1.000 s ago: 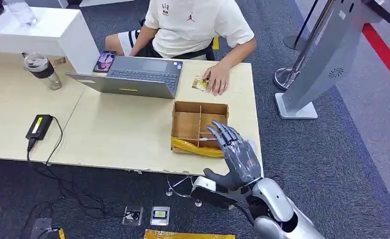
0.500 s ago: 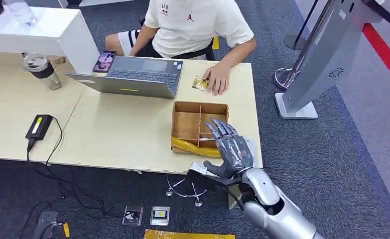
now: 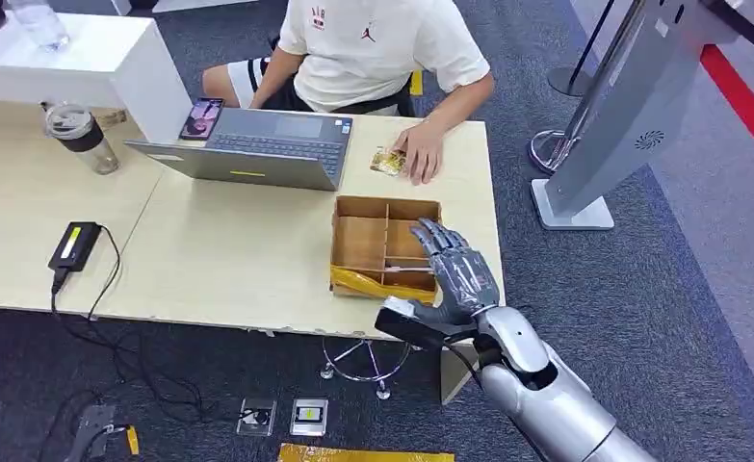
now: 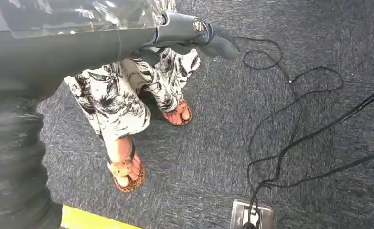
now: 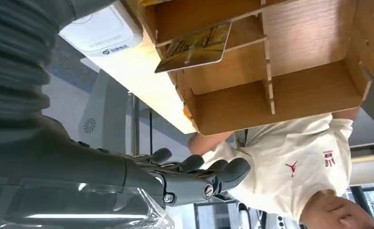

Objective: Pass the card to the sensor for recognition and then transmit it.

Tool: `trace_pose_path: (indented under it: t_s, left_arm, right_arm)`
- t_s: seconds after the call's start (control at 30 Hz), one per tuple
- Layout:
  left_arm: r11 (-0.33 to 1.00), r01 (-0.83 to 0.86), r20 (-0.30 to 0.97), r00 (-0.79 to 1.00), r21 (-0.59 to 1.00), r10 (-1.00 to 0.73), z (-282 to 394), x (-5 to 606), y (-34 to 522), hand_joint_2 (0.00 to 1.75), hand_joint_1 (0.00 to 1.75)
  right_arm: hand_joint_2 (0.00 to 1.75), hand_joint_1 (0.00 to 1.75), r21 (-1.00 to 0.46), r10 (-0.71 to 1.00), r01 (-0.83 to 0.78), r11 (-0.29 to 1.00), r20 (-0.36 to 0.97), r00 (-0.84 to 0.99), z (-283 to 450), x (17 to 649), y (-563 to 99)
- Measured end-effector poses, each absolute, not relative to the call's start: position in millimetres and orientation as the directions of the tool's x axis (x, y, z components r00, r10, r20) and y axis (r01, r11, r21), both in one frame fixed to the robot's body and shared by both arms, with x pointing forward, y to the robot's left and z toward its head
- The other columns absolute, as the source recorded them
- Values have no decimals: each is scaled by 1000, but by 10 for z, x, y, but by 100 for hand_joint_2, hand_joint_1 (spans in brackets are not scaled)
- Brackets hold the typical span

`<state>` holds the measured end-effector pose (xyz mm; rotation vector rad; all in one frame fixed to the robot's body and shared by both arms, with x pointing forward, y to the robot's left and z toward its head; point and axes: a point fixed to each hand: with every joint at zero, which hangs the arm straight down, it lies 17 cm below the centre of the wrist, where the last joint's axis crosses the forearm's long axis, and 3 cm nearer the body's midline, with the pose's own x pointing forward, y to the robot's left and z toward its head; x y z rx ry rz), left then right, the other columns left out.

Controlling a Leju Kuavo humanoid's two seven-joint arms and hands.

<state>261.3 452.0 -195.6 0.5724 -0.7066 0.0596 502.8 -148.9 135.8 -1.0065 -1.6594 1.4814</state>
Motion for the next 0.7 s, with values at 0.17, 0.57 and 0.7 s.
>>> trace_pose_path:
  t_s: [0.17,0.57,0.7]
  left_arm:
    - [846,-240,629,766,476,-137,-1956,2613,4519,175,0]
    - [843,-244,630,765,480,-137,-1949,2621,4525,175,0]
    - [844,-247,633,762,477,-135,-1946,2621,4525,175,0]
  right_arm:
    - [175,0,-994,889,97,43,-6,-458,1325,5047,-1530]
    - [175,10,-995,906,88,37,-3,-423,1286,5082,-1607]
    - [175,16,-997,920,77,30,-3,-392,1191,5034,-1599]
